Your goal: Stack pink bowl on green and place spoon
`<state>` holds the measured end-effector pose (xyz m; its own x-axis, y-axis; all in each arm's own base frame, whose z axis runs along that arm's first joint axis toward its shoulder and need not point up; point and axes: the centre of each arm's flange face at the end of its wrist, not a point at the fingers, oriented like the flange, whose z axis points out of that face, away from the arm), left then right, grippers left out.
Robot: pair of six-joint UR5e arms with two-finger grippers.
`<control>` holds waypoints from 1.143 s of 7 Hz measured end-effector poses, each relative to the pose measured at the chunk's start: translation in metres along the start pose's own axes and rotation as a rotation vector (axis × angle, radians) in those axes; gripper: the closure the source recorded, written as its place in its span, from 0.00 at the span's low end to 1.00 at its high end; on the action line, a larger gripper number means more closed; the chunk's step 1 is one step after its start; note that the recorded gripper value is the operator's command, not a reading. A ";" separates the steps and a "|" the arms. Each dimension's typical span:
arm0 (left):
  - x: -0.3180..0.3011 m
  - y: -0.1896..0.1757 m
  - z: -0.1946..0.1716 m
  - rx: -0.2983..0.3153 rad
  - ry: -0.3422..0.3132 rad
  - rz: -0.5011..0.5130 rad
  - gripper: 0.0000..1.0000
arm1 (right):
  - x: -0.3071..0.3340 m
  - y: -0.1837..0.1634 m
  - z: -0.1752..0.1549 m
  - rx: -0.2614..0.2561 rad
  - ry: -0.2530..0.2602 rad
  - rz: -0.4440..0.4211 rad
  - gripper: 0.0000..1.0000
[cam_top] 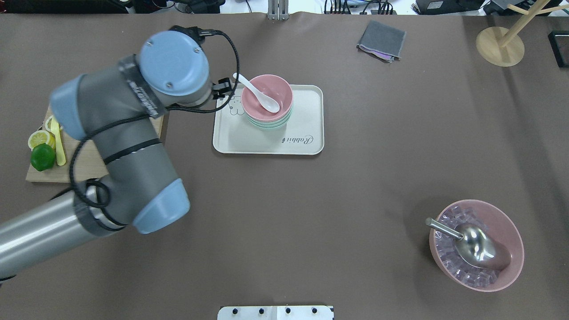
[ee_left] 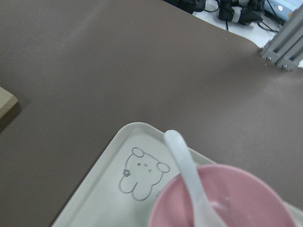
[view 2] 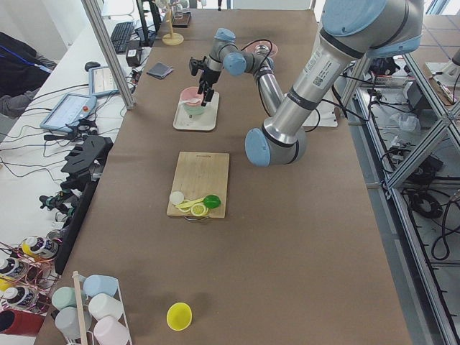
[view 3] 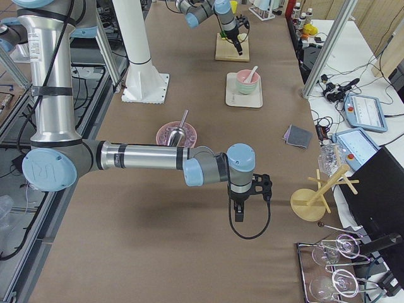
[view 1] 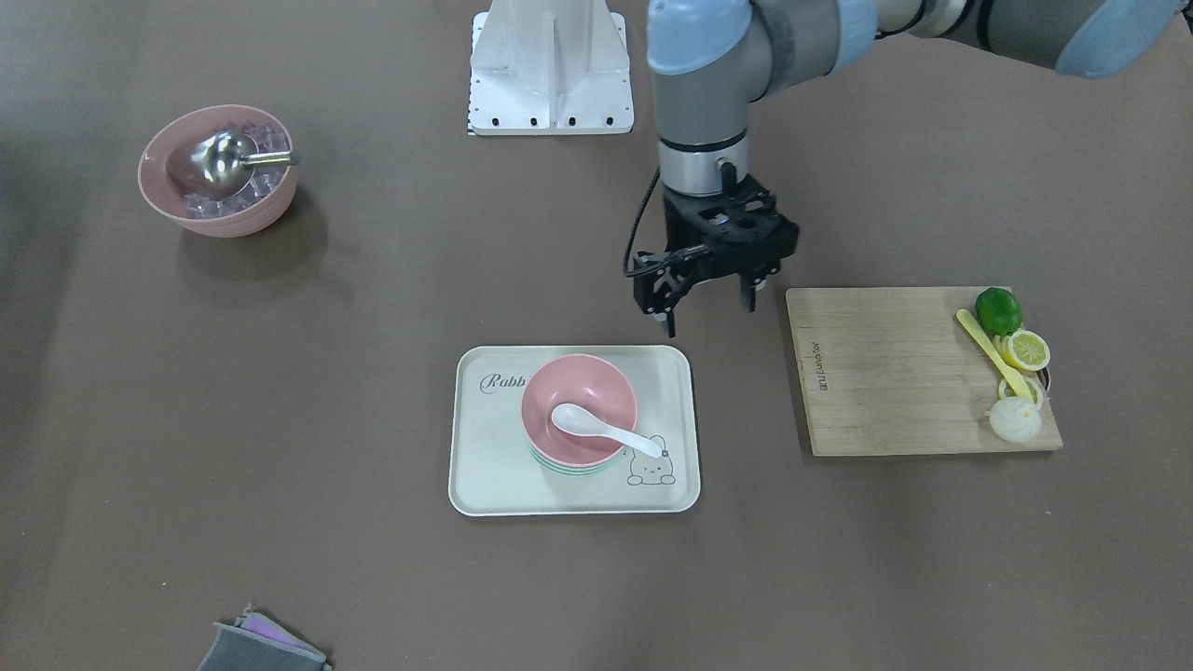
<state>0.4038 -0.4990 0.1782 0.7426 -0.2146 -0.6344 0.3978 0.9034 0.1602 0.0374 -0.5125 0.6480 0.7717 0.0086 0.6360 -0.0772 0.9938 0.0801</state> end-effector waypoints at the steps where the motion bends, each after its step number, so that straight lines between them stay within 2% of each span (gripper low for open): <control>1: -0.050 -0.024 -0.010 -0.035 -0.027 0.125 0.02 | 0.001 0.000 0.000 -0.001 0.000 0.001 0.00; 3: -0.179 -0.088 -0.006 -0.117 -0.078 0.380 0.02 | 0.003 0.001 -0.001 0.001 0.001 0.003 0.00; 5: -0.334 -0.145 -0.007 -0.213 -0.073 0.564 0.02 | 0.004 0.001 -0.004 0.009 0.009 -0.010 0.00; 7: -0.476 -0.174 0.006 -0.276 -0.038 0.671 0.02 | 0.006 0.001 -0.005 0.011 0.017 -0.020 0.00; 8: -0.535 -0.179 0.020 -0.317 0.015 0.642 0.02 | 0.008 0.001 -0.005 0.010 0.019 -0.027 0.00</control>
<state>-0.0537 -0.5530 0.5045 0.7691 0.3991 -0.4991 -0.2932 0.9144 0.2792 0.0464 -0.5109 0.6496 0.7853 -0.0156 0.6189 -0.0630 0.9925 0.1049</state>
